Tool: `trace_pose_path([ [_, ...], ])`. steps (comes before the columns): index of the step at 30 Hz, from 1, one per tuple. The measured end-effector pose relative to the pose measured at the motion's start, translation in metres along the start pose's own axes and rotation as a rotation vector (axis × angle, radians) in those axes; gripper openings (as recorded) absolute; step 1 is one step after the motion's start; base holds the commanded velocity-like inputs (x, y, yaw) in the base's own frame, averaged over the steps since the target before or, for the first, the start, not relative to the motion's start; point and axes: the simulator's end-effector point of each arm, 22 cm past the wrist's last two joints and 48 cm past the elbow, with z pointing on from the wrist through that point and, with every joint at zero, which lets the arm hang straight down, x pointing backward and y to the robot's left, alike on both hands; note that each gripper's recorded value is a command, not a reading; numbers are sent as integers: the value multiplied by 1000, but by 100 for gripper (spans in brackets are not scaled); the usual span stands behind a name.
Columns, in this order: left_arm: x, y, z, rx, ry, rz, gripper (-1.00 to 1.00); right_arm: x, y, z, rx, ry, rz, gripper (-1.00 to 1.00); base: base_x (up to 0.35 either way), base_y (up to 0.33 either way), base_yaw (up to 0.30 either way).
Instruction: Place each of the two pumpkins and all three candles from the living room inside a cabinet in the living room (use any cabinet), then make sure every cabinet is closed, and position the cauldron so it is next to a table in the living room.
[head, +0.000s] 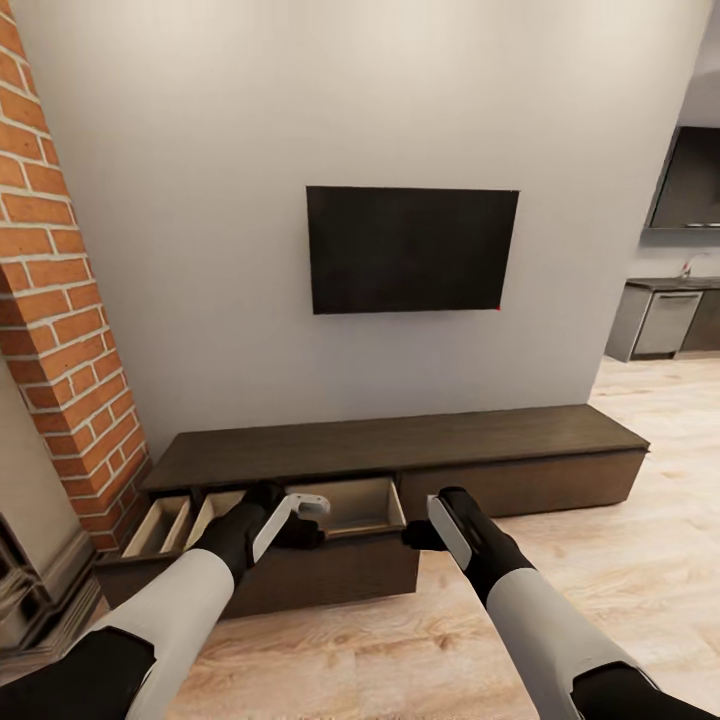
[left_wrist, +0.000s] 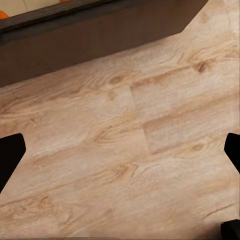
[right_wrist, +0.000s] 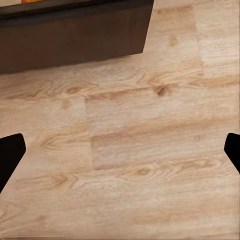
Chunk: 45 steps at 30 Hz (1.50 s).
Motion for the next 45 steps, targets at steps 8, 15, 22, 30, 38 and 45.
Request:
trace_pose_path([
  [8, -2, 4, -1, 0, -9, -5, 100, 0, 1, 0, -4, -1, 0, 100, -32, -16, 21],
  [15, -44, 5, -7, 5, -198, -12, 100, -11, -3, 1, 3, -63, 22, 100, -2, -1, 1],
  [22, -62, 16, 2, -13, -505, -51, 100, -23, -4, 13, 25, -270, 53, 100, 0, 0, 0],
  [30, 10, 49, 41, -102, -658, -119, 100, 40, -18, 54, 77, -416, 91, 100, 0, 0, 0],
  [38, 42, 71, 51, -140, -685, -222, 100, 62, -32, 65, 114, -493, 110, 100, 0, 0, 0],
  [45, 65, 76, 57, -157, -684, -243, 100, 85, -27, 74, 121, -468, 57, 100, 0, 0, 0],
])
